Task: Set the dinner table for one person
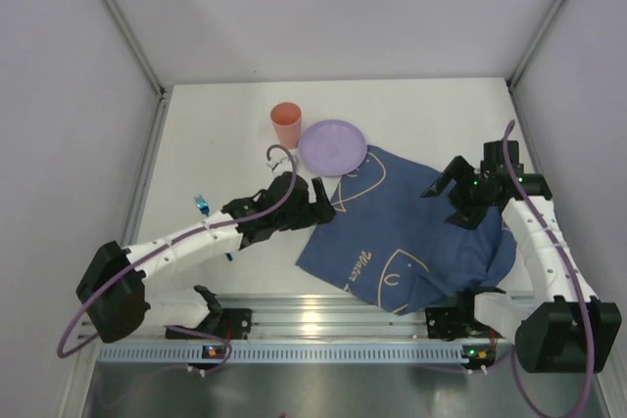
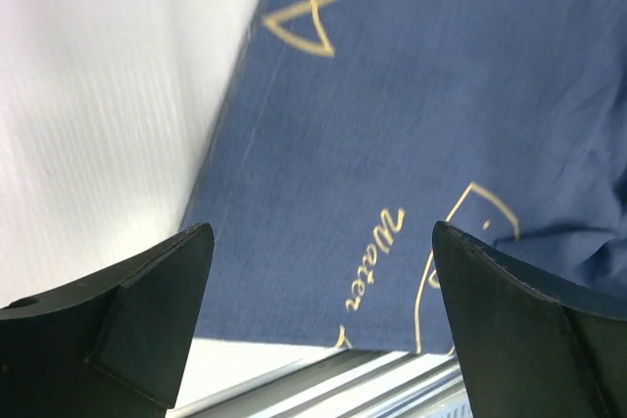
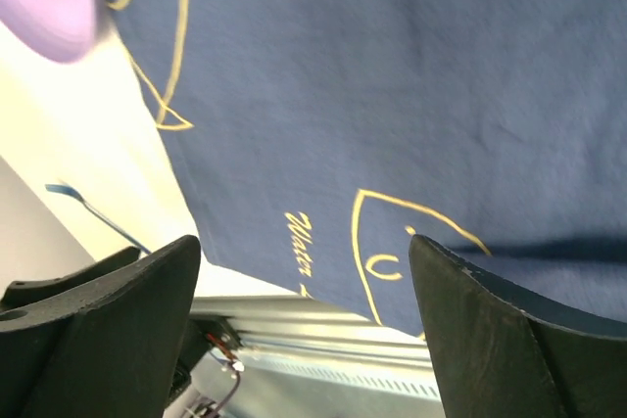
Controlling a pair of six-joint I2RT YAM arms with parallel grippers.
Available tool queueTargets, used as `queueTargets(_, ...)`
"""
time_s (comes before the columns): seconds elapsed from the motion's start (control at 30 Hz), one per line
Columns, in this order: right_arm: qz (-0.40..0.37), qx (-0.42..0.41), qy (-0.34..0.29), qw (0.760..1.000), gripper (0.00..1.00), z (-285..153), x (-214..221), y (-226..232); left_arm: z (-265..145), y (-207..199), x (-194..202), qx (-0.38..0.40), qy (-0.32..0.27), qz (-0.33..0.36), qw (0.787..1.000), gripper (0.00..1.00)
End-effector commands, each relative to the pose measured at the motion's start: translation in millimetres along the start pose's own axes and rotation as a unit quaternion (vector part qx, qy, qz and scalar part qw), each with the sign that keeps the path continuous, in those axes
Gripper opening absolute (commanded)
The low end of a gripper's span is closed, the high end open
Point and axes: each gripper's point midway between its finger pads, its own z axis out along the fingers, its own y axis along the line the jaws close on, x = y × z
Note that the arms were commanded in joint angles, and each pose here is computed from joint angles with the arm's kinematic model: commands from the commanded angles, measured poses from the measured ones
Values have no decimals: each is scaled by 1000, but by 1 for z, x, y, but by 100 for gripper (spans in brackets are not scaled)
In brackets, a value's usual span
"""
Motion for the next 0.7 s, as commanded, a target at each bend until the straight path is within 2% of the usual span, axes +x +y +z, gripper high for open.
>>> queueTargets(0.0, -47, -45, -21, 998, 87, -4, -18, 39, 5, 15, -58, -22, -56, -4, 998, 98)
queueTargets(0.07, -61, -49, -18, 997, 85, -3, -14, 44, 16, 14, -78, -18, -58, -16, 998, 98)
queueTargets(0.1, -65, -50, -16, 997, 85, -3, -11, 45, 32, 29, -89, -39, -57, -29, 997, 98)
queueTargets(0.17, -66, -49, -11, 997, 84, 0, -7, 42, 46, 26, -109, -34, -61, -42, 997, 98)
queueTargets(0.2, -67, -52, -12, 996, 84, -1, -5, 41, 63, 39, -113, -49, -54, -54, 996, 98)
queueTargets(0.33, -73, -54, -11, 996, 84, -2, -1, 37, 98, 30, -153, -34, -67, -70, 995, 97)
queueTargets(0.57, -84, -41, -10, 996, 83, 2, 2, 29, 161, 31, -177, -43, -46, -82, 995, 94)
queueTargets(0.67, -91, -27, -9, 995, 83, 6, -1, 24, 188, 19, -178, -12, -24, -94, 995, 91)
